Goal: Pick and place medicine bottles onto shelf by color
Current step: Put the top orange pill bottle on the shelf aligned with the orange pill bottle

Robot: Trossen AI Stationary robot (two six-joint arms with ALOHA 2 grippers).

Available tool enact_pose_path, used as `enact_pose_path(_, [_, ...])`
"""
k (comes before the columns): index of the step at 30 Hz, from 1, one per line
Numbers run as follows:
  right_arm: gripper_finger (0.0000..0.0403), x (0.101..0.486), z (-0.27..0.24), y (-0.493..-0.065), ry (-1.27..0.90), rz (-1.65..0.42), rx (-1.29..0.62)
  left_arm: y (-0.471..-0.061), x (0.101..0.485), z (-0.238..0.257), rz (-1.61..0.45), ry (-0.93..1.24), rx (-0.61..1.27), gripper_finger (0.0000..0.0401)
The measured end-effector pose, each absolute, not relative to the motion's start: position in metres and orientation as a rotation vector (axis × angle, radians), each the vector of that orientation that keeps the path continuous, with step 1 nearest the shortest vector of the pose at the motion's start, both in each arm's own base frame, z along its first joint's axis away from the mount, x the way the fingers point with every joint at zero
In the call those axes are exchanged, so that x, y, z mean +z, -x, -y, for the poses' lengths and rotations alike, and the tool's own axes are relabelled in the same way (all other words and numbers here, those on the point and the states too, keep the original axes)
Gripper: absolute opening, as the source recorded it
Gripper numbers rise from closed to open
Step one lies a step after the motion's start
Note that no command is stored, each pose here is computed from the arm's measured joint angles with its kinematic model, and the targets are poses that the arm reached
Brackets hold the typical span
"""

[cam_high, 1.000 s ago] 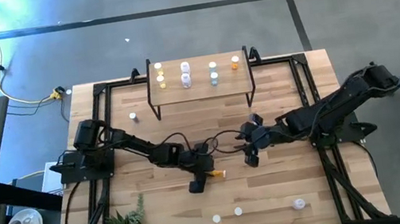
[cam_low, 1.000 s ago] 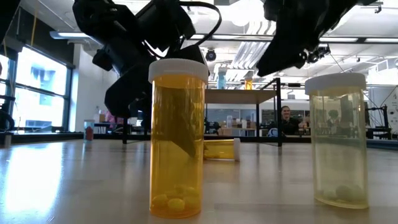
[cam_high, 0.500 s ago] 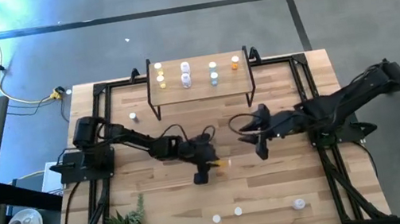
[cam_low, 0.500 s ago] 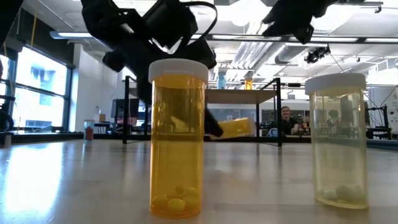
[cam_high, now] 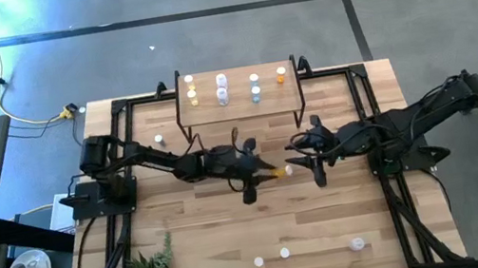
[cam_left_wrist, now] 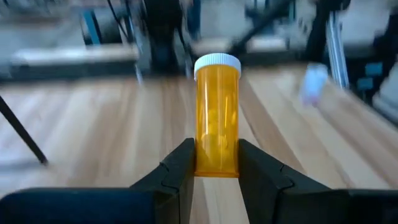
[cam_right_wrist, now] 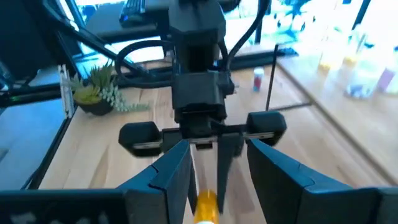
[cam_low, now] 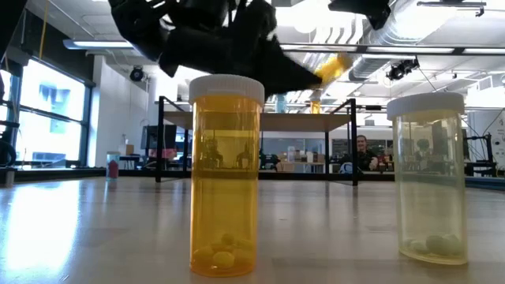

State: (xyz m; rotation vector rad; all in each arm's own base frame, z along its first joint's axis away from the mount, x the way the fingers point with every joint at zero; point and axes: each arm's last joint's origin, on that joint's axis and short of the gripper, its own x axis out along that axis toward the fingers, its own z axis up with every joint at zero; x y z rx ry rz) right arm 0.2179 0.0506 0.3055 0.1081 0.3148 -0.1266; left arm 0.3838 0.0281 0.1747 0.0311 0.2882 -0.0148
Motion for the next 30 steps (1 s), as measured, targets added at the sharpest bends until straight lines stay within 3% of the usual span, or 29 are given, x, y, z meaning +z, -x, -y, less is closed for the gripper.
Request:
enact_pose_path(7, [0.0160,0.315,-0.050,-0.220,-0.050,-0.219,-0.157,-0.387,0.196,-0.039,-0.062,-0.030,0.040,0.0092])
enact_pose_path(13, [0.0194,0.327,-0.047,-0.222,-0.056,-0.106,-0.166,-0.386,0.210,-0.049,0.078,0.013,0.077,0.0092])
enact_pose_path(18, [0.0213,0.334,-0.038,-0.220,-0.074,-0.054,-0.205,-0.385,0.214,-0.054,0.128,0.066,0.121,0.0092])
enact_pose_path(30, [0.0213,0.329,-0.026,-0.222,-0.123,-0.091,-0.263,-0.384,0.220,-0.054,0.189,0.063,0.136,0.0092])
